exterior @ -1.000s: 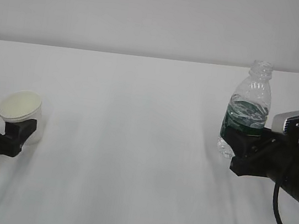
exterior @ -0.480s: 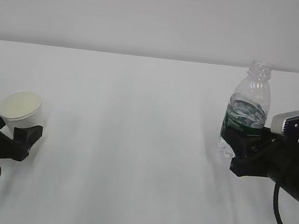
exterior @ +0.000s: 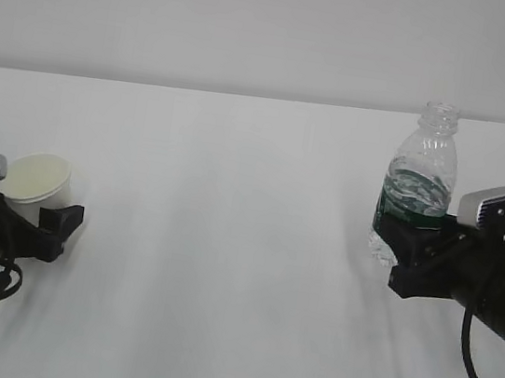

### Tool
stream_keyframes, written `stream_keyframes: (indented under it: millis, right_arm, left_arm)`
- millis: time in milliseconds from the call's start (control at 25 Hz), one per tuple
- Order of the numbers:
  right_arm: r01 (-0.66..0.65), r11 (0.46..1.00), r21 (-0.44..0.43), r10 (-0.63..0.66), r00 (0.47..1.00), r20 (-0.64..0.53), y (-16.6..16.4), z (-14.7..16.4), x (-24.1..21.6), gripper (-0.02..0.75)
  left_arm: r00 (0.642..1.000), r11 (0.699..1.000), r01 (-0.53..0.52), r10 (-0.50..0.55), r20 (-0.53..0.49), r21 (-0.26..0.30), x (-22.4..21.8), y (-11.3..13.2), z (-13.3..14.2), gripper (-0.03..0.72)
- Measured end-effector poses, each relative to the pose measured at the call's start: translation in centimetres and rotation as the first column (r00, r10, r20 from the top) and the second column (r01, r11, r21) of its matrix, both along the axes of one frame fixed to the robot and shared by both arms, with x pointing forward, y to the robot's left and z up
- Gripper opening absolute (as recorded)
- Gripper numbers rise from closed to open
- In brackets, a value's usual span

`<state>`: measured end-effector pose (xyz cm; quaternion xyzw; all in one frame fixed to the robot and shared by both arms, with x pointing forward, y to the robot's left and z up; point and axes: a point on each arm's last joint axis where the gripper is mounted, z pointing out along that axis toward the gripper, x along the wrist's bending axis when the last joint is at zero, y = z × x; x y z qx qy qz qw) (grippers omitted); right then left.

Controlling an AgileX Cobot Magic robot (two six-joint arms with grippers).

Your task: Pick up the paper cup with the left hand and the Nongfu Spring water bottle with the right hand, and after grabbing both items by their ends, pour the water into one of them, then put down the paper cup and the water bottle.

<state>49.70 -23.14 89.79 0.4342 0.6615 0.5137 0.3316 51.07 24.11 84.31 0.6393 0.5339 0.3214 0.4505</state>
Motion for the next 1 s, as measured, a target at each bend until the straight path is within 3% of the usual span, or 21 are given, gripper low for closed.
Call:
stream_keyframes:
  millis: [360,680,1000]
  right_arm:
    - [-0.001,1.0,-0.002,0.001,1.0,0.001,0.0,0.0,0.0,0.384]
    - [-0.001,1.0,-0.002,0.001,1.0,0.001,0.0,0.0,0.0,0.384]
    - [-0.001,1.0,-0.002,0.001,1.0,0.001,0.0,0.0,0.0,0.384]
  left_arm:
    - [1.0,1.0,0.0,0.0,0.003,-0.001,0.38,-0.08,-0.19,0.671]
    - [1.0,1.0,0.0,0.0,0.003,-0.001,0.38,-0.08,-0.19,0.524]
    - [1.0,1.0,0.007,-0.007,0.003,0.0,0.37,-0.14,-0.19,0.496]
